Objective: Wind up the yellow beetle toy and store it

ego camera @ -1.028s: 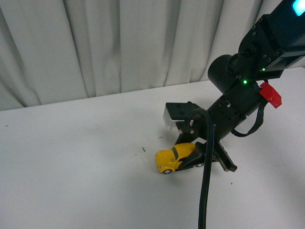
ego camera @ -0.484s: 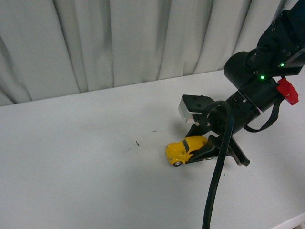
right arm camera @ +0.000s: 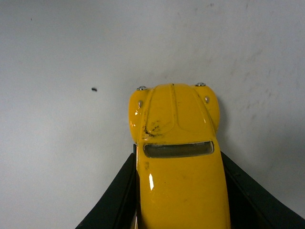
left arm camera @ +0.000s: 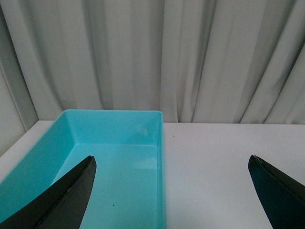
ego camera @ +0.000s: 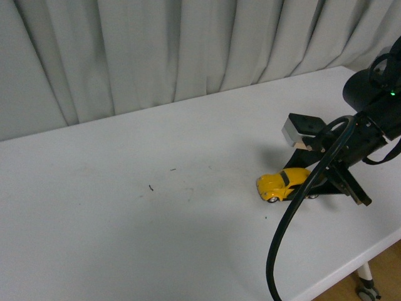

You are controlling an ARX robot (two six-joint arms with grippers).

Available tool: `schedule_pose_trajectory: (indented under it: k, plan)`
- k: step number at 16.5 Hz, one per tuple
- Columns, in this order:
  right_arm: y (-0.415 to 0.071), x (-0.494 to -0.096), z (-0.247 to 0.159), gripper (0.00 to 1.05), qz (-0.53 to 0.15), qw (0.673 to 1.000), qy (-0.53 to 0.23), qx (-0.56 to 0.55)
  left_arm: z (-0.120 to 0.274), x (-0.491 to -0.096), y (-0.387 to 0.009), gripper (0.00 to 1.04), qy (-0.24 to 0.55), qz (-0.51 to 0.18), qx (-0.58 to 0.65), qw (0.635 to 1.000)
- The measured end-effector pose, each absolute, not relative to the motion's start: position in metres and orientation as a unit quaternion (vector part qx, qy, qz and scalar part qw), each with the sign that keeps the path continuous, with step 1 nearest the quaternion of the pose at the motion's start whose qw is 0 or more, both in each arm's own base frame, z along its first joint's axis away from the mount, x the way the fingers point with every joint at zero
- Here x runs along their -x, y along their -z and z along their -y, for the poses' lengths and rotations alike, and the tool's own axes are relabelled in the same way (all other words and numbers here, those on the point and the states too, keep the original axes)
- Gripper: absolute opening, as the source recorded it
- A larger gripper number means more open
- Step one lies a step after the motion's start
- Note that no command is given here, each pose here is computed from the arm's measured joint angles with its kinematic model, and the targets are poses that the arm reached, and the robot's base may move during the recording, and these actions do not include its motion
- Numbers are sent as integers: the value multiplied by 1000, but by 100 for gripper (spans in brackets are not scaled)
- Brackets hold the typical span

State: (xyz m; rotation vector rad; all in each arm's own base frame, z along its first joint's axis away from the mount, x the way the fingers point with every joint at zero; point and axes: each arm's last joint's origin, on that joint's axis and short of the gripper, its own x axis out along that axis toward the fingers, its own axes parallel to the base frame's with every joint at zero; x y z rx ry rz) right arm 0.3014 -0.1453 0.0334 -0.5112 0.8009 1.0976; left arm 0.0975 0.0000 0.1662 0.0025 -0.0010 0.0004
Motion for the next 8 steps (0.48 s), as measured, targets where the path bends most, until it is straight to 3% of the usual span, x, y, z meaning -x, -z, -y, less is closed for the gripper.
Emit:
schedule_pose_trajectory:
  k: [8]
  plan:
    - [-34,-288,157,42,-378,751,-491,229,0,-97,-166,98,0,0,-1,1000]
